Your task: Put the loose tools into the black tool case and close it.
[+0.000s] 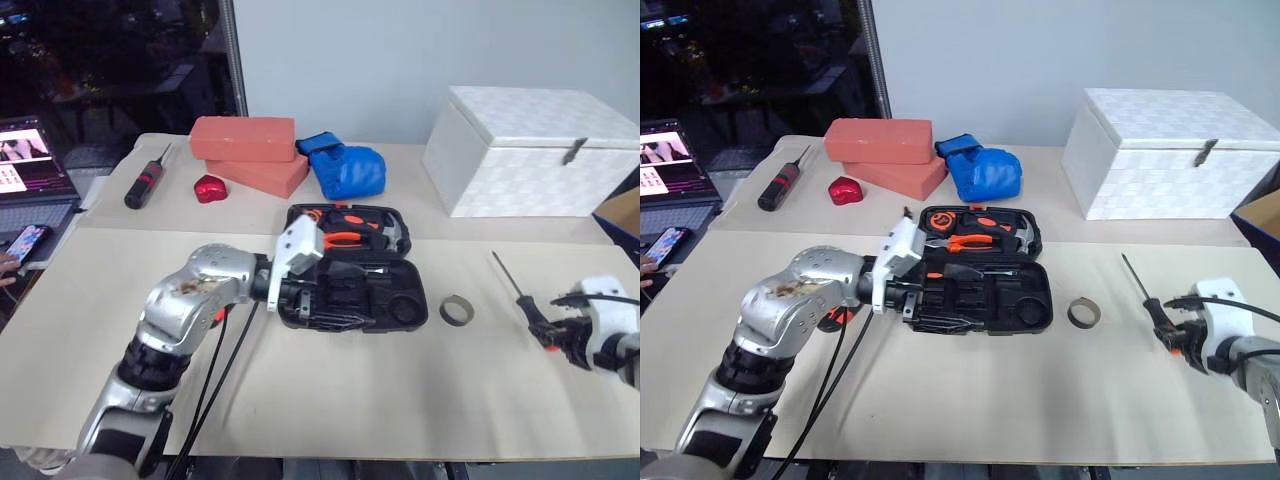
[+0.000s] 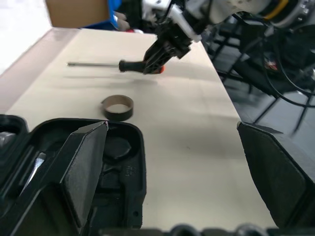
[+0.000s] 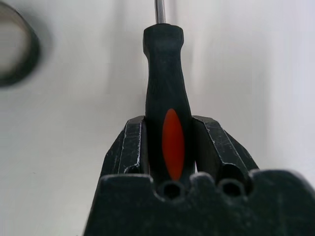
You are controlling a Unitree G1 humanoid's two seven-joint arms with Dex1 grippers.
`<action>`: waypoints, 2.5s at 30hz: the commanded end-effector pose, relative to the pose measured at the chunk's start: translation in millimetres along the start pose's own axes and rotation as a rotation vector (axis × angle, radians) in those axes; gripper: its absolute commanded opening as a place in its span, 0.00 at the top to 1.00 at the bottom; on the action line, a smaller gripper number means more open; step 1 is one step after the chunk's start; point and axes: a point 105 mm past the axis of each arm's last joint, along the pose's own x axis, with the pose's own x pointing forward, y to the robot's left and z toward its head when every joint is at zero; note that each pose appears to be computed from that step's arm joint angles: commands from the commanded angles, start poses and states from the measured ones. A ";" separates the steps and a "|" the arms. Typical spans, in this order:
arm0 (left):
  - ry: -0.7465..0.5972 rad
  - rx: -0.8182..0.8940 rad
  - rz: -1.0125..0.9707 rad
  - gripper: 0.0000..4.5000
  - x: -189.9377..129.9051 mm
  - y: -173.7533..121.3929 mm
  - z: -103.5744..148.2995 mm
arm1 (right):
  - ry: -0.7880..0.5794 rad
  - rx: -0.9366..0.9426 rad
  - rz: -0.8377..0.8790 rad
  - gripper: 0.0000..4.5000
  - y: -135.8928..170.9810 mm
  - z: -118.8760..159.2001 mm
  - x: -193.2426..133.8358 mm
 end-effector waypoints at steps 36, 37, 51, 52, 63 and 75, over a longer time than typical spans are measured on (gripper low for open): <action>0.089 -0.088 0.340 0.00 -118.5 -28.2 -23.1 | -0.058 -1.040 0.713 0.36 130.8 99.5 91.6; 0.089 -0.088 0.340 0.00 -118.7 -28.3 -23.6 | -0.059 -1.043 0.715 0.36 131.1 99.7 90.8; 0.096 -0.100 0.332 0.00 -119.0 -26.9 -28.4 | -0.212 -0.770 0.822 0.74 130.1 114.7 58.2; 0.097 -0.100 0.332 0.00 -119.0 -26.7 -28.7 | -0.221 -0.738 0.831 0.82 130.3 114.4 55.5; 0.091 -0.138 0.381 0.00 -126.3 -24.2 -39.6 | -0.384 -0.347 0.693 0.99 155.7 101.7 72.9; 0.066 -0.164 0.693 0.00 -156.9 -9.4 -56.3 | -0.630 -0.514 0.638 0.99 163.1 105.5 54.6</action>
